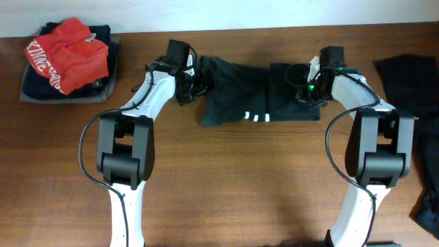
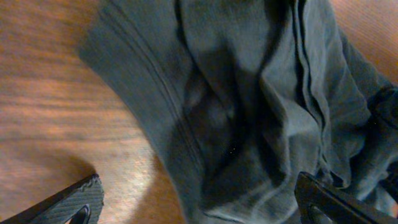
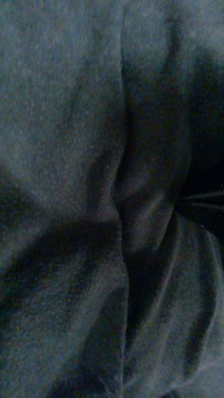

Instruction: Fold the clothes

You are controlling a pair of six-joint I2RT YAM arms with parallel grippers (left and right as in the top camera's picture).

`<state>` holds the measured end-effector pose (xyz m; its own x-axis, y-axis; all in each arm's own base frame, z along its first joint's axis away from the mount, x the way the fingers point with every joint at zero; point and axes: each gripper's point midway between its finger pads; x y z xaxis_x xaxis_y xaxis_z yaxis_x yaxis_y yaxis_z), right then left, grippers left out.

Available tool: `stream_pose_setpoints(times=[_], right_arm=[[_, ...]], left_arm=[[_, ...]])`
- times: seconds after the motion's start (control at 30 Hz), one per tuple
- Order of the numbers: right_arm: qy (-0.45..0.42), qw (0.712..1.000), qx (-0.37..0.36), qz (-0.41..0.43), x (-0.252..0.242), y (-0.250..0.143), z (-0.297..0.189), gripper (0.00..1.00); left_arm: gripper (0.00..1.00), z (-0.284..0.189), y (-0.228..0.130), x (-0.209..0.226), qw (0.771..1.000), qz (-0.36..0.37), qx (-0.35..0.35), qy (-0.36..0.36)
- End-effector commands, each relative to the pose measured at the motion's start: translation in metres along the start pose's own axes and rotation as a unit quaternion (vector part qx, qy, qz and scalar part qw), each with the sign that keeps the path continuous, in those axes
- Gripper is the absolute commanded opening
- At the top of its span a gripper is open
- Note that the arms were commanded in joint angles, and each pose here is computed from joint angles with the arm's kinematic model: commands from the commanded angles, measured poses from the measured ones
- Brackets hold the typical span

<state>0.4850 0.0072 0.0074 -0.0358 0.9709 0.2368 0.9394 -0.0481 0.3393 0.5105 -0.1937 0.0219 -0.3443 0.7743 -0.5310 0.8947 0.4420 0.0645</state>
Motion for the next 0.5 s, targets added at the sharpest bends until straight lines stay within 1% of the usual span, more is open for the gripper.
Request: stream_pose_setpoints(times=[0.0, 0.07, 0.1, 0.17, 0.2, 0.27, 0.3, 0.33, 0.37, 0.43, 0.47], right_arm=[[-0.078, 0.997, 0.021, 0.003, -0.044, -0.012, 0.010, 0.09], [-0.065, 0.998, 0.017, 0.012, -0.046, -0.011, 0.008, 0.13], [-0.064, 0.998, 0.016, 0.013, -0.048, -0.010, 0.007, 0.16], [-0.065, 0.998, 0.017, 0.014, -0.047, -0.007, 0.002, 0.19], [-0.064, 0.998, 0.019, 0.015, -0.046, -0.005, -0.003, 0.23], [-0.064, 0.998, 0.021, 0.014, -0.042, 0.002, -0.015, 0.36], [-0.064, 0.998, 0.021, 0.014, -0.040, 0.007, -0.024, 0.47], [-0.064, 0.998, 0.020, 0.014, -0.038, 0.012, -0.033, 0.75], [-0.062, 0.998, 0.019, 0.014, -0.034, 0.018, -0.044, 0.91], [-0.045, 0.999, 0.015, 0.014, -0.022, 0.032, -0.070, 1.00], [-0.034, 0.999, 0.013, 0.013, -0.015, 0.038, -0.082, 0.99]], left_arm=[[0.99, 0.043, -0.009, 0.078, 0.995, -0.004, 0.016, 0.099], [0.99, 0.044, -0.007, 0.075, 0.996, 0.012, 0.013, 0.092], [0.99, 0.044, -0.006, 0.073, 0.996, 0.021, 0.011, 0.089], [0.99, 0.045, -0.005, 0.073, 0.996, 0.023, 0.010, 0.088], [0.99, 0.045, -0.006, 0.072, 0.996, 0.023, 0.012, 0.086], [0.99, 0.045, -0.008, 0.071, 0.996, 0.023, 0.016, 0.084], [0.99, 0.045, -0.009, 0.070, 0.996, 0.022, 0.019, 0.079], [0.99, 0.046, -0.010, 0.068, 0.997, 0.022, 0.023, 0.073], [0.99, 0.046, -0.012, 0.065, 0.997, 0.022, 0.029, 0.066], [0.99, 0.047, -0.018, 0.059, 0.998, 0.021, 0.043, 0.048], [0.99, 0.048, -0.021, 0.057, 0.998, 0.020, 0.051, 0.042]])
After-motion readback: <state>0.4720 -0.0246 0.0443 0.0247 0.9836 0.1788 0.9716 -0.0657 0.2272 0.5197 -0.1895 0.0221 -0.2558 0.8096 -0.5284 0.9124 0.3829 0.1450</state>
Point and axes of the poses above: each gripper's point midway between its finger pads, its own z axis out along the fingers, its own x axis along the line the jaws close on, y = z × x, and after that the axes turned 12 degrees about -z, right-handed
